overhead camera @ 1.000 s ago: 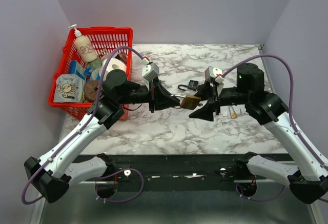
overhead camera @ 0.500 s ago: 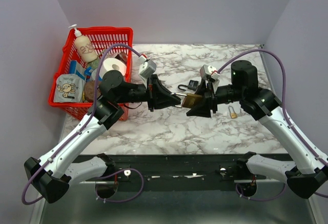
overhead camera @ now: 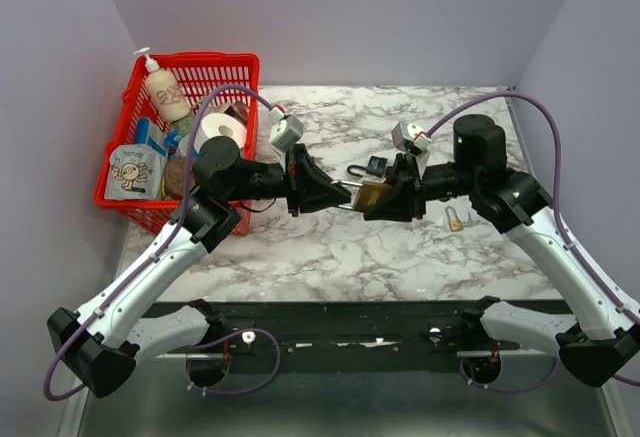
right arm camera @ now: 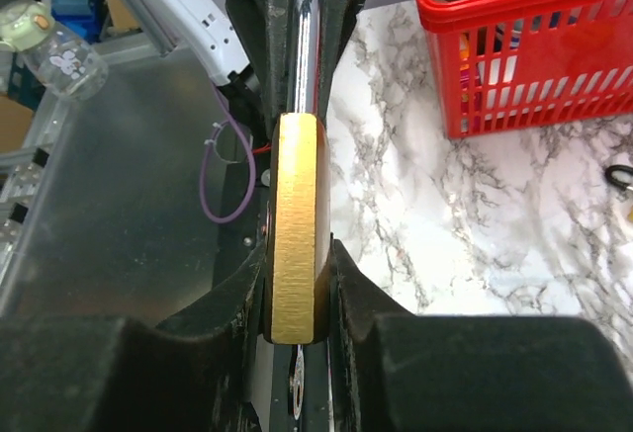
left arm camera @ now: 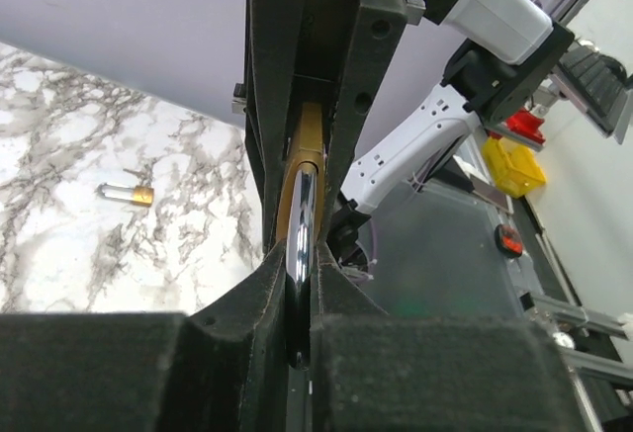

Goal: Lock with the key
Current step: Lock the lock.

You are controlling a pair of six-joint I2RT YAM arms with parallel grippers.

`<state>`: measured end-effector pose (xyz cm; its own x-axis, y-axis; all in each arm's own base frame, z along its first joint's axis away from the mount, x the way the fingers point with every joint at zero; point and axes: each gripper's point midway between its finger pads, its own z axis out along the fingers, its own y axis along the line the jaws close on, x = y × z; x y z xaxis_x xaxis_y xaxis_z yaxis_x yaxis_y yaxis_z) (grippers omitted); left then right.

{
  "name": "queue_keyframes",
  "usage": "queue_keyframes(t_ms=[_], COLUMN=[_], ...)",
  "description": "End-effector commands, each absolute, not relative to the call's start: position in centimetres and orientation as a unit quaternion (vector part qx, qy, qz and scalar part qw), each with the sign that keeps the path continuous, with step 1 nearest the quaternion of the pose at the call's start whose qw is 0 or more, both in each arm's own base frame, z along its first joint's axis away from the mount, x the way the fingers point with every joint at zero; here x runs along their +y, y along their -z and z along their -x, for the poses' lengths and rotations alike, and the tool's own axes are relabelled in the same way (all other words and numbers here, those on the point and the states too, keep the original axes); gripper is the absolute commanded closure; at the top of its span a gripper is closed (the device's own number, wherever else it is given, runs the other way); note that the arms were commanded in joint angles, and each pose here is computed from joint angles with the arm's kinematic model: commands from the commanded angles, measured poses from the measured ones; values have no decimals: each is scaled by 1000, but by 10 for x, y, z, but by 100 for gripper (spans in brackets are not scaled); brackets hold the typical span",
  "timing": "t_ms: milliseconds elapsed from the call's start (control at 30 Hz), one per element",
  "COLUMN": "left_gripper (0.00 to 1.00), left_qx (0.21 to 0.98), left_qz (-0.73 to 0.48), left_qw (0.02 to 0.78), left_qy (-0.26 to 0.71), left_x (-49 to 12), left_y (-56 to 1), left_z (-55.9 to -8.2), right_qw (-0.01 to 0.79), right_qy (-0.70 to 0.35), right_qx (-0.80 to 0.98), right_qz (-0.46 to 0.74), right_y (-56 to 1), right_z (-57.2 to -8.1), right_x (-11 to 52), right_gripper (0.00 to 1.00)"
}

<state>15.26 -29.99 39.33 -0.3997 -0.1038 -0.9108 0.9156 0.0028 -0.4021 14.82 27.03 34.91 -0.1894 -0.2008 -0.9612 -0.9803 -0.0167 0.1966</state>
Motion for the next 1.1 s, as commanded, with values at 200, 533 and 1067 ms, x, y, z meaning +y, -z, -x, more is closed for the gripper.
queue_keyframes(t_ms=[200, 533, 1067], left_gripper=[50, 48, 88], left_qx=[570, 602, 587], left_qz=[-444, -454, -444], left_qw=[403, 375, 373], left_qy=[562, 540, 565], left_x=[-280, -272, -288], left_y=[-385, -357, -356], left_z=[-144, -139, -136], right_qw=[378, 373, 353], right_qy=[-519, -514, -526], right_qx=[552, 543, 544], right_qz=[532, 549, 550], right_y=[-359, -356, -357], right_z=[-131, -130, -130], right_x=[267, 267, 271], right_gripper=[99, 99, 99])
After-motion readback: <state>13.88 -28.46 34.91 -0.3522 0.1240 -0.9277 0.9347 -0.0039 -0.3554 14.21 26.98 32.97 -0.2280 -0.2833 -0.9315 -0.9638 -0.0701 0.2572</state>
